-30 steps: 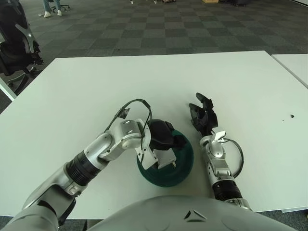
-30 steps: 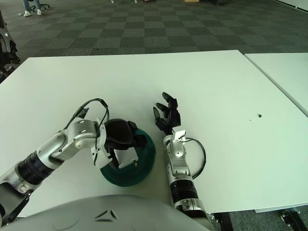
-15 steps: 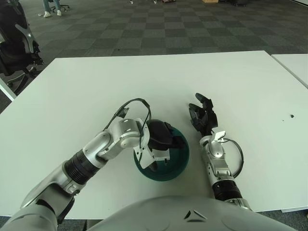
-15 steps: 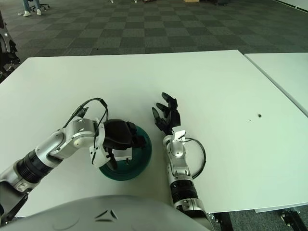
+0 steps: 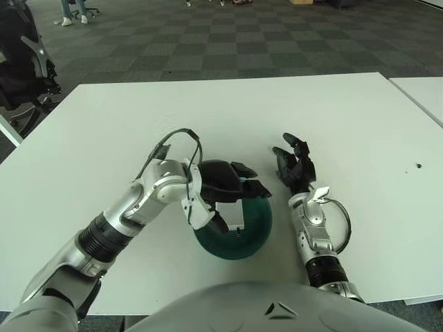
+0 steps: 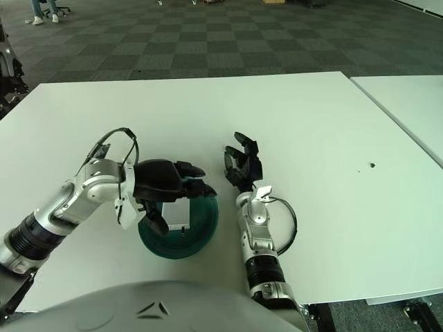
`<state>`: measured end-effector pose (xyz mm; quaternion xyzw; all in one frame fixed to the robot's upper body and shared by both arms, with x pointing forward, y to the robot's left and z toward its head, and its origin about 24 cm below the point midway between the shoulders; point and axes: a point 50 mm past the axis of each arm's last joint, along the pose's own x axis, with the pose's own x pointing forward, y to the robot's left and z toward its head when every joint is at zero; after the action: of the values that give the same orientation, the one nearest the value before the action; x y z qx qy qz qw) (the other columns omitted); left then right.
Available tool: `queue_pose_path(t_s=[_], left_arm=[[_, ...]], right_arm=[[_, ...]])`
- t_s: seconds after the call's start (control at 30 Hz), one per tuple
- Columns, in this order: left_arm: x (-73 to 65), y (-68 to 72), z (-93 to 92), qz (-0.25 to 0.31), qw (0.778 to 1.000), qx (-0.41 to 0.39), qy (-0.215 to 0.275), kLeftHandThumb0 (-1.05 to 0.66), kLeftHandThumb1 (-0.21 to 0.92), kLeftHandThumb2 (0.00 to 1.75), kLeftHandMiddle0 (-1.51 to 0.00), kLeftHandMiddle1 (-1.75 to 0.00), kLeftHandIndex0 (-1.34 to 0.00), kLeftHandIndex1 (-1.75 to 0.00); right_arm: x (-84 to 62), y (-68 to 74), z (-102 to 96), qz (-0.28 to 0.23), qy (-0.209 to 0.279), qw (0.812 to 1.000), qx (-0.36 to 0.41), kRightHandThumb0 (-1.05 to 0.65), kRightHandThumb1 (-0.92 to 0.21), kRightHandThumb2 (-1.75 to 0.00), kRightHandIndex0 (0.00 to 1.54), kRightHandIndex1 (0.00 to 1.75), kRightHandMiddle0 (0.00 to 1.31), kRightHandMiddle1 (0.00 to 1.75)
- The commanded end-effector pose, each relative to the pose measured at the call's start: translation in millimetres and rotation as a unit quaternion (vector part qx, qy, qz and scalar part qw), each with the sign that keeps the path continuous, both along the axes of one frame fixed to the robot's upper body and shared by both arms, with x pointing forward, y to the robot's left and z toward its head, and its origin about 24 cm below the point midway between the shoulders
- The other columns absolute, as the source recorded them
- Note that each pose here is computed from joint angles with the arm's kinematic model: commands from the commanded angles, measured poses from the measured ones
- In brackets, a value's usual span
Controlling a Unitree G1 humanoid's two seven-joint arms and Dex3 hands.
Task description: Put the charger into the plate.
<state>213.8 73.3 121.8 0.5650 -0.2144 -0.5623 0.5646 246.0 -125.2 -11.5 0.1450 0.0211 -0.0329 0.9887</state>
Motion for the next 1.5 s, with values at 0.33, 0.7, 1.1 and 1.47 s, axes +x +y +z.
queue_pose_path(t_s=[0.33, 0.7, 1.1, 1.47], left_arm=[[-1.0, 16.9, -2.3, 0.140, 0.978, -0.152, 0.027, -1.05, 0.92, 0.72, 0.00, 0.00, 0.00, 0.00], [5.6, 56.9, -7.6, 0.306, 0.891, -0.327, 0.073, -1.05, 0.92, 0.62, 0.00, 0.00, 0.00, 0.00], [15.1, 96.7, -77.7, 0.538, 0.651, -0.511, 0.160, -1.05, 0.92, 0.88, -0.02, -0.01, -0.04, -0.02], [5.2, 118.5, -121.7, 0.641, 0.533, -0.502, 0.231, -0.95, 0.92, 0.99, -0.16, -0.03, 0.00, -0.46]], right_arm=[[-33.8, 3.2, -53.3, 0.008, 0.146, 0.989, -0.027, -0.54, -0.90, -0.46, 0.28, 0.35, 0.00, 0.65], [-33.7, 4.1, -61.1, -0.005, 0.152, 0.987, -0.055, -0.55, -0.84, -0.44, 0.31, 0.53, 0.00, 0.64], [-36.5, 4.6, -61.7, -0.008, 0.153, 0.985, -0.084, -0.55, -0.83, -0.50, 0.25, 0.79, 0.00, 0.67], [-42.6, 2.0, -61.0, 0.023, 0.143, 0.984, -0.103, -0.57, -0.87, -0.54, 0.17, 0.73, 0.00, 0.68]])
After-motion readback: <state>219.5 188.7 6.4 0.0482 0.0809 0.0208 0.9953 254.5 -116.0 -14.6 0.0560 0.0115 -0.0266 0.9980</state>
